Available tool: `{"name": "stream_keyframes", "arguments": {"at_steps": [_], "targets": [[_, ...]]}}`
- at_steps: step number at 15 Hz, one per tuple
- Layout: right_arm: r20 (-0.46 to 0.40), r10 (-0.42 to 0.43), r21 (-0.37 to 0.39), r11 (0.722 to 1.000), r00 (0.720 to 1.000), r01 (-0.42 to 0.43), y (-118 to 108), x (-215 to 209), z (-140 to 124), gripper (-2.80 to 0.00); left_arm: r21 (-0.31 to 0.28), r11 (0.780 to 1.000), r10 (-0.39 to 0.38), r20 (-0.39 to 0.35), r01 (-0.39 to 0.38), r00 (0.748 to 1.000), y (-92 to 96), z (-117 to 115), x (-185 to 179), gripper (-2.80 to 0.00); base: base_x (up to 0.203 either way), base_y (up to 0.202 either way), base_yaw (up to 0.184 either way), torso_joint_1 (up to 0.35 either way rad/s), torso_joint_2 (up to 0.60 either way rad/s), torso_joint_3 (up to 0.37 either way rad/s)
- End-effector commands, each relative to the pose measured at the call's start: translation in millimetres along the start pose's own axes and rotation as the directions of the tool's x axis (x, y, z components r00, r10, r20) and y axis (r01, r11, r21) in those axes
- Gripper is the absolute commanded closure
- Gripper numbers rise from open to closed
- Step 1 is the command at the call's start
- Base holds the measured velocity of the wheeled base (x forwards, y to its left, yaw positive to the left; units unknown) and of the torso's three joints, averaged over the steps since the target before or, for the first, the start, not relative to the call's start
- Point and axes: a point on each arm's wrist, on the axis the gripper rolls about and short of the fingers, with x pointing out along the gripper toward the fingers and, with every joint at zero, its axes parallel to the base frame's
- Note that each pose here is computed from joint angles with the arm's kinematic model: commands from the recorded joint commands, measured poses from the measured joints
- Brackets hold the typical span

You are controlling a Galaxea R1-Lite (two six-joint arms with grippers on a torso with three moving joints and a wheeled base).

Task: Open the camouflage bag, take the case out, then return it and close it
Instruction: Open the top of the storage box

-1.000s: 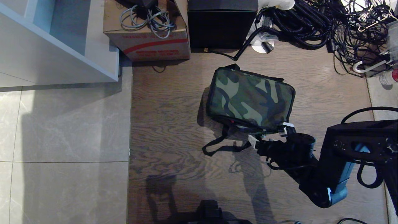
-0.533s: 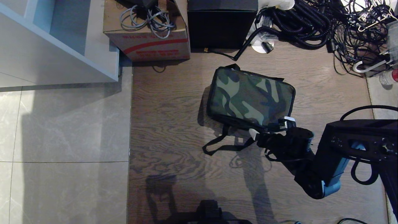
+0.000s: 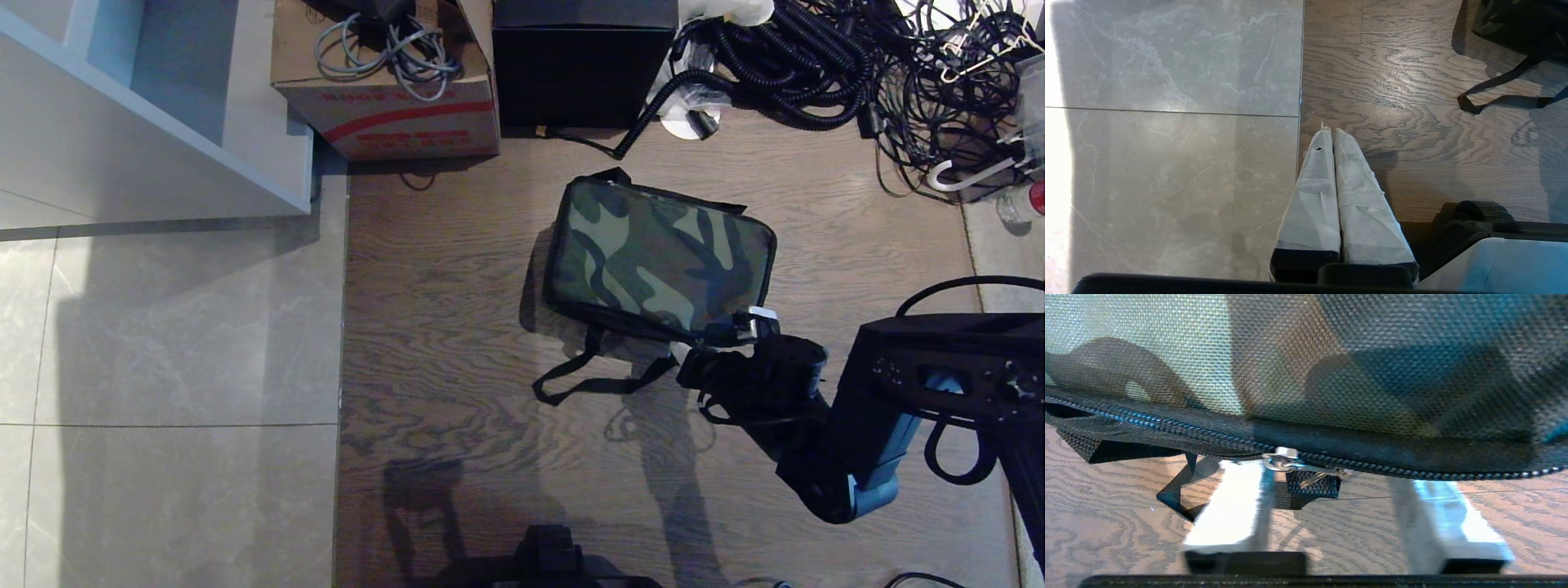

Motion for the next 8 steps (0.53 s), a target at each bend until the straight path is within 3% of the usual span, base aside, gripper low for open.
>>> {"name": "stream_keyframes", "arguments": {"at_steps": [1,5,8], "targets": [[0.003,0.0,0.001,1.0,1.0,0.0,-1,-4,2,0.0,0.0,1.0,0.0,0.0,0.0,1.0,0.0,0,0,0.0,0.0,0.0,0.0,0.0,0.0,0.0],[-0.035,-0.011,-0.018,1.0,0.999,0.01,-9,-24,9,0.0,0.0,1.0,0.0,0.0,0.0,1.0,0.0,0,0,0.0,0.0,0.0,0.0,0.0,0.0,0.0],[-0.04,0.026,-0.052,0.998,0.999,-0.028,-13,-36,20,0.0,0.0,1.0,0.0,0.0,0.0,1.0,0.0,0,0,0.0,0.0,0.0,0.0,0.0,0.0,0.0]]}}
